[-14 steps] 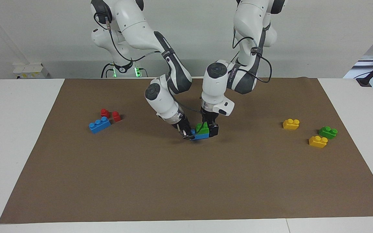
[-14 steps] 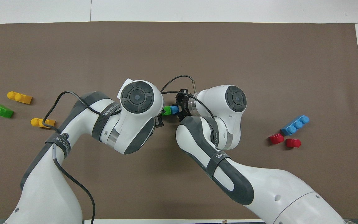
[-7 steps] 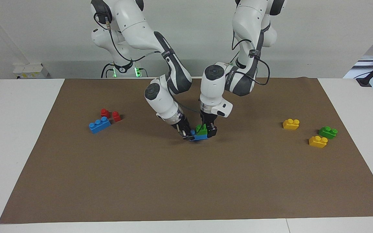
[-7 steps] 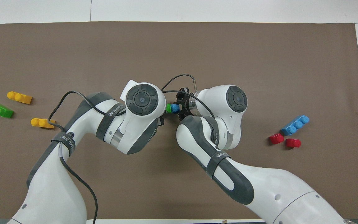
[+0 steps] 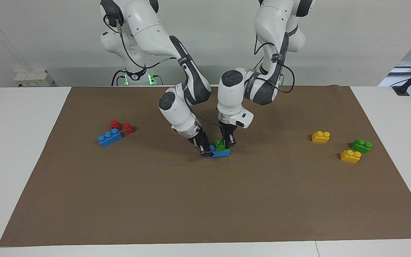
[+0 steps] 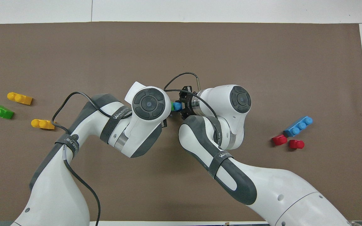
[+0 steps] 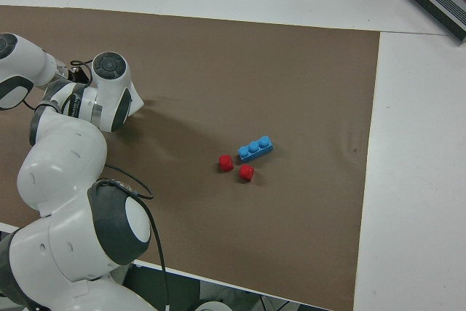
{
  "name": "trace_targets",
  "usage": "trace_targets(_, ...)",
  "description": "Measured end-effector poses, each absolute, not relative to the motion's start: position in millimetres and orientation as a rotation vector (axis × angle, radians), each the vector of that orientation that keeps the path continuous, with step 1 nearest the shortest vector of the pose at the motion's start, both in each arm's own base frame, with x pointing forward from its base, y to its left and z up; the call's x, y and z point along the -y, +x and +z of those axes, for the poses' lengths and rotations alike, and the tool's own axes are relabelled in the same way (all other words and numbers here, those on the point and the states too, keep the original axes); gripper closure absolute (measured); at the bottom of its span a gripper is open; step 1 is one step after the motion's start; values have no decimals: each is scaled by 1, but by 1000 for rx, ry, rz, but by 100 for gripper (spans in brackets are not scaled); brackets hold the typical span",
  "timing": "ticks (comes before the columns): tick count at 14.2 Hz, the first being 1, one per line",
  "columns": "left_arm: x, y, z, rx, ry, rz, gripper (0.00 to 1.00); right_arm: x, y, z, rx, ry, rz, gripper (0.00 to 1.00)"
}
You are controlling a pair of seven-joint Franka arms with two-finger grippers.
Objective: Remove green block with left arm and hold with right
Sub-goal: 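Pull the green brick with the left gripper away from the right gripper, then carry the green brick with the left gripper while the right gripper carries blue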
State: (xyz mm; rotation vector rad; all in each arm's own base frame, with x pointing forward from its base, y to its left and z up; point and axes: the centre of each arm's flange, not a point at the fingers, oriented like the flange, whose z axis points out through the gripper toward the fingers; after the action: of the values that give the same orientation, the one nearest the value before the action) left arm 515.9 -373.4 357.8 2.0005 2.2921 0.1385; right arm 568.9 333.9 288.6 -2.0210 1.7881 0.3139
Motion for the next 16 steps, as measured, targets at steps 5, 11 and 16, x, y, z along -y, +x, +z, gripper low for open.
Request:
trace_targets(5, 349, 515, 431, -2241, 2020, 161, 65, -337, 566, 287, -1785, -2027, 319, 65)
trace_targets(11, 264, 519, 506, -2117, 2214, 77, 65, -306, 595, 311, -1774, -2030, 350, 65)
trace_targets(16, 147, 549, 521, -1831, 2478, 23, 65, -130, 646, 377, -1627, -2250, 357, 65)
